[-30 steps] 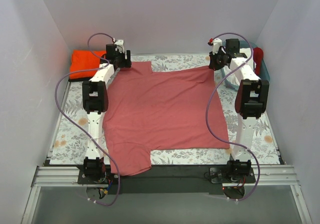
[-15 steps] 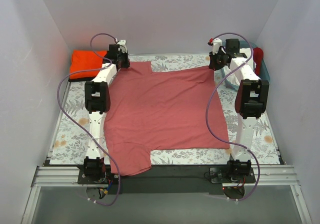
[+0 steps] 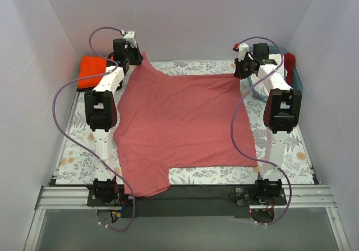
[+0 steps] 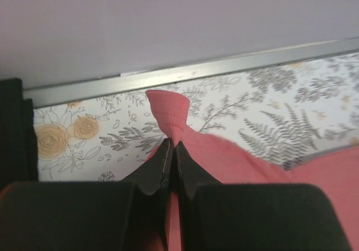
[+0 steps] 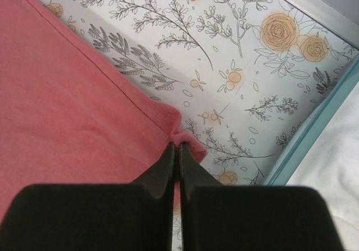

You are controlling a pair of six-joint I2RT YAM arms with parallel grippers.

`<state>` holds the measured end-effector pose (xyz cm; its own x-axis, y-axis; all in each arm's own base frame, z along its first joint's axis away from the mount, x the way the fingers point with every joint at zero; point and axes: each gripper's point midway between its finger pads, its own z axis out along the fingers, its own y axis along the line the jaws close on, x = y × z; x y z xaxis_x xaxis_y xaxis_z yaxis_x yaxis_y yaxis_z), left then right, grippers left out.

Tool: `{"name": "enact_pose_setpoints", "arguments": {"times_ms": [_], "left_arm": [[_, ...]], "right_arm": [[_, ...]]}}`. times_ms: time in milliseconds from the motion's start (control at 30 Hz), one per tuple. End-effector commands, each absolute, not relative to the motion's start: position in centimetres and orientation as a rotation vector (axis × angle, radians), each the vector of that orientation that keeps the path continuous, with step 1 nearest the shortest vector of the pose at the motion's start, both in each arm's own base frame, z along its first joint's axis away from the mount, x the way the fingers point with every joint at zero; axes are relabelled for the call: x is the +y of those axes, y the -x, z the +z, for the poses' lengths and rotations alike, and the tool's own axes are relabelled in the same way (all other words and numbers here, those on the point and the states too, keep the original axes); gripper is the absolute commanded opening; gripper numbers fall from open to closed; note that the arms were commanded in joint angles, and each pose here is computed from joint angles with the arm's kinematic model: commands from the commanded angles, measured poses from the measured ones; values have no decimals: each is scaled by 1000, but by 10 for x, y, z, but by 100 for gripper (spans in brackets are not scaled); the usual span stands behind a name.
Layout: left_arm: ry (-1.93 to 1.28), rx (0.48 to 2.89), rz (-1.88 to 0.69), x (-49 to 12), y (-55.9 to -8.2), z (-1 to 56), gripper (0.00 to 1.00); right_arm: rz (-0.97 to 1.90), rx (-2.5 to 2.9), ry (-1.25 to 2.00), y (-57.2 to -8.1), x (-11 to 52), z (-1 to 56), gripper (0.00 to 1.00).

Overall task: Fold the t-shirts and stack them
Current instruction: Fold the tshirt

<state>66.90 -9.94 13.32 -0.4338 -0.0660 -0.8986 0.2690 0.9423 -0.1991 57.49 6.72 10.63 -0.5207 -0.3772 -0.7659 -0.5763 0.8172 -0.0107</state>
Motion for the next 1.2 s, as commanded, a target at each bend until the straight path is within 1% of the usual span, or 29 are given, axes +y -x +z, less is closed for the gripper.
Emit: {"name": "enact_pose_setpoints", "arguments": {"times_ms": [0, 67, 133, 167, 200, 233, 267, 333, 400, 433, 533, 600, 633, 700, 733, 767, 867, 1000, 1167], "left_arm": [[-204, 1794, -378, -99, -658, 232, 0], [-214, 1796, -355, -96, -650, 237, 0], [-220, 1831, -333, -93, -640, 223, 0], [-221, 1812, -323, -90, -635, 235, 0], [-223, 1842, -320, -89, -627, 223, 0], [-224, 1844, -315, -88, -623, 221, 0], [-228, 1821, -306, -87, -616, 236, 0], [-217, 1851, -278, -82, -605, 224, 0], [-218, 1852, -256, -79, -594, 227, 0], [-213, 1886, -250, -76, -587, 212, 0], [-221, 1898, -247, -75, -572, 210, 0], [-226, 1918, -260, -76, -561, 200, 0], [-222, 1903, -264, -77, -555, 208, 0], [-214, 1929, -269, -76, -543, 200, 0], [-218, 1903, -265, -76, -536, 215, 0], [-221, 1929, -264, -75, -527, 204, 0], [-243, 1934, -249, -75, -507, 209, 0], [-254, 2036, -248, -75, -477, 183, 0], [-288, 2098, -201, -78, -448, 164, 0]], "right_arm": [[296, 2090, 717, -580, 68, 148, 1], [296, 2079, 727, -579, 70, 152, 1], [298, 2072, 736, -576, 71, 156, 1], [301, 2070, 745, -574, 70, 156, 1], [297, 2062, 756, -573, 71, 158, 1], [298, 2056, 764, -570, 72, 162, 1], [296, 2050, 772, -569, 71, 164, 1], [289, 2036, 785, -566, 71, 171, 1], [294, 2028, 806, -563, 73, 173, 1], [293, 2022, 809, -561, 73, 178, 1], [296, 2018, 827, -554, 74, 180, 1], [301, 2026, 842, -548, 74, 178, 1], [298, 2030, 851, -546, 74, 177, 1], [295, 2046, 859, -542, 72, 172, 1], [288, 2056, 862, -541, 71, 169, 1], [279, 2060, 871, -540, 69, 167, 1], [284, 2074, 891, -536, 69, 162, 1], [293, 2082, 908, -533, 69, 158, 1], [292, 2089, 945, -529, 69, 153, 1]]}}
